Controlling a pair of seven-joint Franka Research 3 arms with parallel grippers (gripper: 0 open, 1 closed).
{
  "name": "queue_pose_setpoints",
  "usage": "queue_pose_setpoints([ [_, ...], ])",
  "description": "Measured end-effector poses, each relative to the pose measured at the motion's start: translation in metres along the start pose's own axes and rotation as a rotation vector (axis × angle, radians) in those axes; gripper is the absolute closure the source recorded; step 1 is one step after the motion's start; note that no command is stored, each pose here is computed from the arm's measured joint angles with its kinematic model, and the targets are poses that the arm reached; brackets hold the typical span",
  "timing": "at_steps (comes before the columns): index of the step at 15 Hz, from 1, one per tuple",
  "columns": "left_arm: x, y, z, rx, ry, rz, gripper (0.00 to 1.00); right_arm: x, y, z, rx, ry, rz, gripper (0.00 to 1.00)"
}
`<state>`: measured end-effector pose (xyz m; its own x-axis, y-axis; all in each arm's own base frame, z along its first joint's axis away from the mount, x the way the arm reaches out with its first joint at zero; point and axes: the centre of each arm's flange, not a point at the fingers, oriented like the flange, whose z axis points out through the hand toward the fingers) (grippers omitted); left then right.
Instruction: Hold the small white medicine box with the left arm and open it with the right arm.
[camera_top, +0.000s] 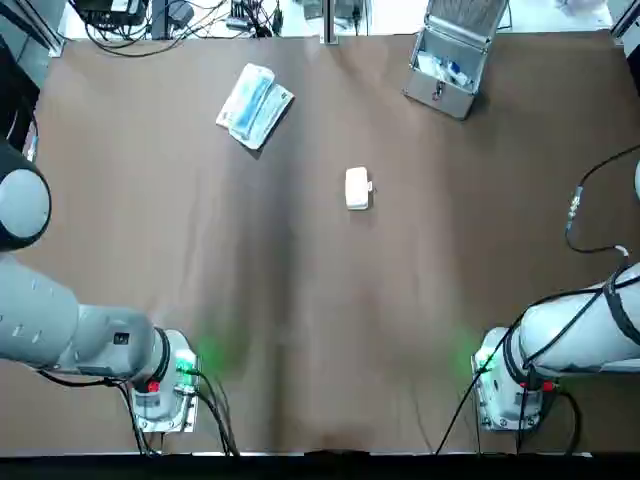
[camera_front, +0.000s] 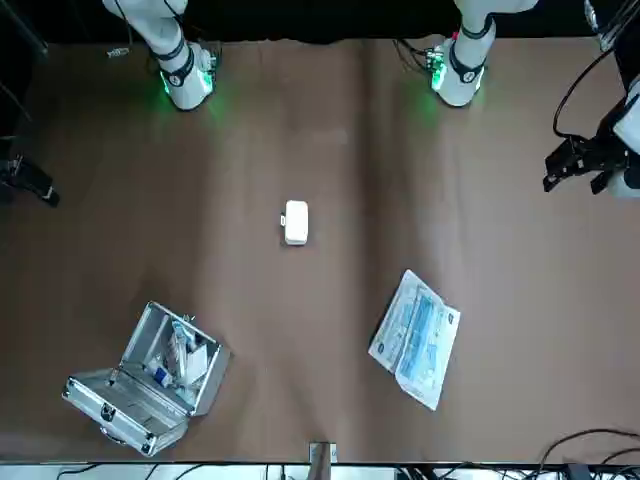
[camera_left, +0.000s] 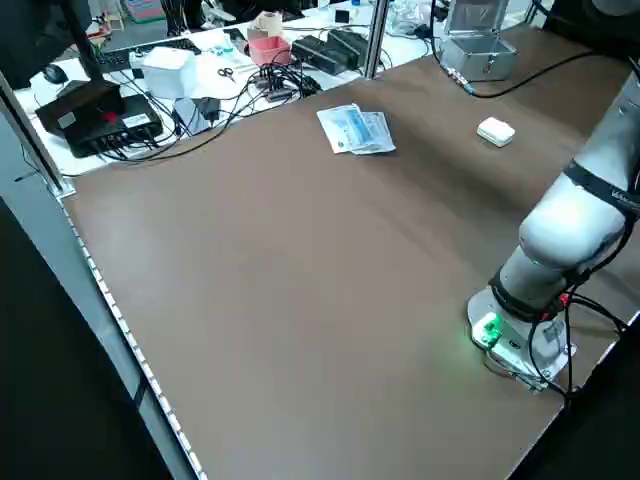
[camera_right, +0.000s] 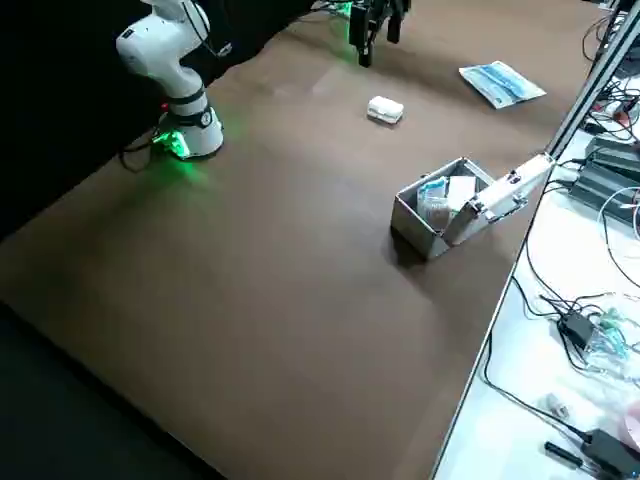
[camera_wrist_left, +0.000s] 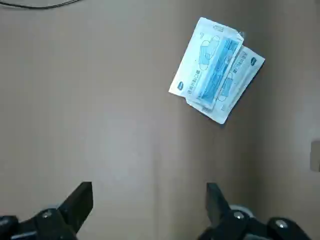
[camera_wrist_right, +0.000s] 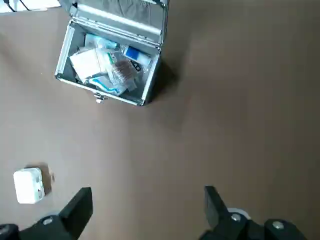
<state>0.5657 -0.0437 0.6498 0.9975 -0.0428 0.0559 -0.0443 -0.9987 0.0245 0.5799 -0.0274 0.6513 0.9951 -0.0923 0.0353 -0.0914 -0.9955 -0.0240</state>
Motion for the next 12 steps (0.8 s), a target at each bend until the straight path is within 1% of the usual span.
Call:
queue_pose_setpoints([
  [2,0.000,-0.001,-0.001,0.000,0.000,-0.001,0.00,-0.004,-0.001,0.001,-0.001,-0.024,-0.006,0.01],
  [8,0.000,-0.004,0.000,0.001,-0.007,-0.006,0.00,-0.010,-0.001,-0.008,0.000,-0.017,-0.010,0.01],
  [10,0.002,-0.002,0.007,0.001,-0.019,0.005,0.00,-0.010,-0.001,-0.008,0.000,-0.018,-0.010,0.01],
  [12,0.008,0.008,0.023,0.000,-0.047,0.025,0.00,-0.010,-0.001,-0.008,0.000,-0.018,-0.010,0.01],
])
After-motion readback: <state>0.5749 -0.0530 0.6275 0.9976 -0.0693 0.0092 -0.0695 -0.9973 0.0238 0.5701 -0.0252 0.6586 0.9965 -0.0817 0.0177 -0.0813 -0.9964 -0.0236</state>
